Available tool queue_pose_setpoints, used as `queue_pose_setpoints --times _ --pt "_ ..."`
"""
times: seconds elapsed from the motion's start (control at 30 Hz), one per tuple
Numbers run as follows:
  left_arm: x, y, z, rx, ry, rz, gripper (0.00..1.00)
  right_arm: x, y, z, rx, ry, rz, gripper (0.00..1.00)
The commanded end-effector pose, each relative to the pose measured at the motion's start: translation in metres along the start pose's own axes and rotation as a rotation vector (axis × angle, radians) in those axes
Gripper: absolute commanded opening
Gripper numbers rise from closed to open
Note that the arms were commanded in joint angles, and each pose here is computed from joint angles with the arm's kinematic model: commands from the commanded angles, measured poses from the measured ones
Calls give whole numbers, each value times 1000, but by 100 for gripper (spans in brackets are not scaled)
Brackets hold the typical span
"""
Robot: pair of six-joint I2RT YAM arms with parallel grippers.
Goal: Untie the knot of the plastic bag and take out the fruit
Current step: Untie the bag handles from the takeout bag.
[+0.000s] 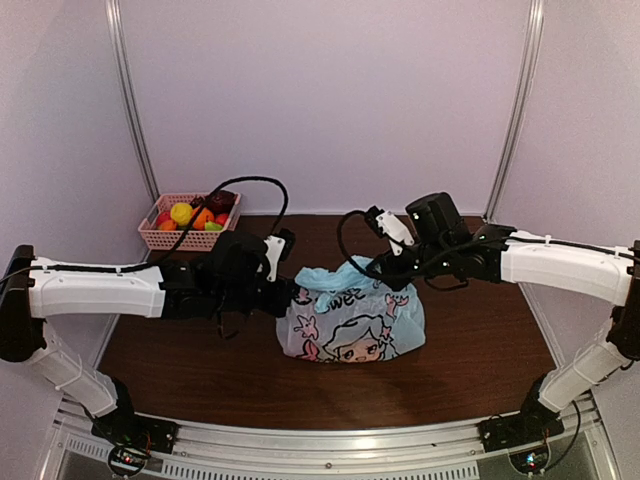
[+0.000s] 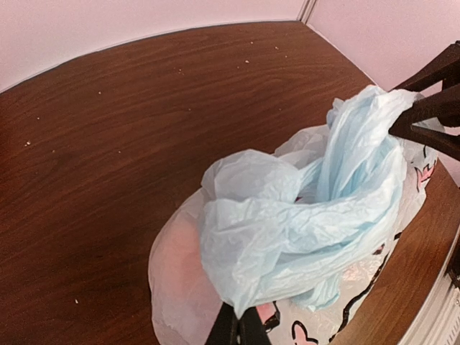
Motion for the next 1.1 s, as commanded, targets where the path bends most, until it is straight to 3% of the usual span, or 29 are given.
queue_pose_setpoints --times 0.0,0.13,0.43,0.87,0.93,1.07 --pt "16 -3 2 -15 -53 31 0 13 -4 7 -25 -72 -16 12" --pt "16 -2 4 -13 -57 44 0 14 -11 15 -77 -128 -49 0" --pt "29 -3 15 -24 -96 66 0 11 -34 35 -240 -227 -165 0" --pt "-2 18 12 15 -26 100 2 -25 -29 10 -151 -188 -292 0" --pt "7 16 16 12 -34 61 12 -22 -25 11 -117 -198 -294 0" --pt "46 5 32 12 -79 -82 54 -16 -18 12 -63 -215 -296 0"
Point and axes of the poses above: each gripper's point midway between its finger pads, its own z axis back along the fingers, its own y axis along the line the jaws close on, x = y × z, the point moved 5 cm from there along z, back along the fingers, and after that the axes turned 2 degrees about -z, right-handed, at the moved point
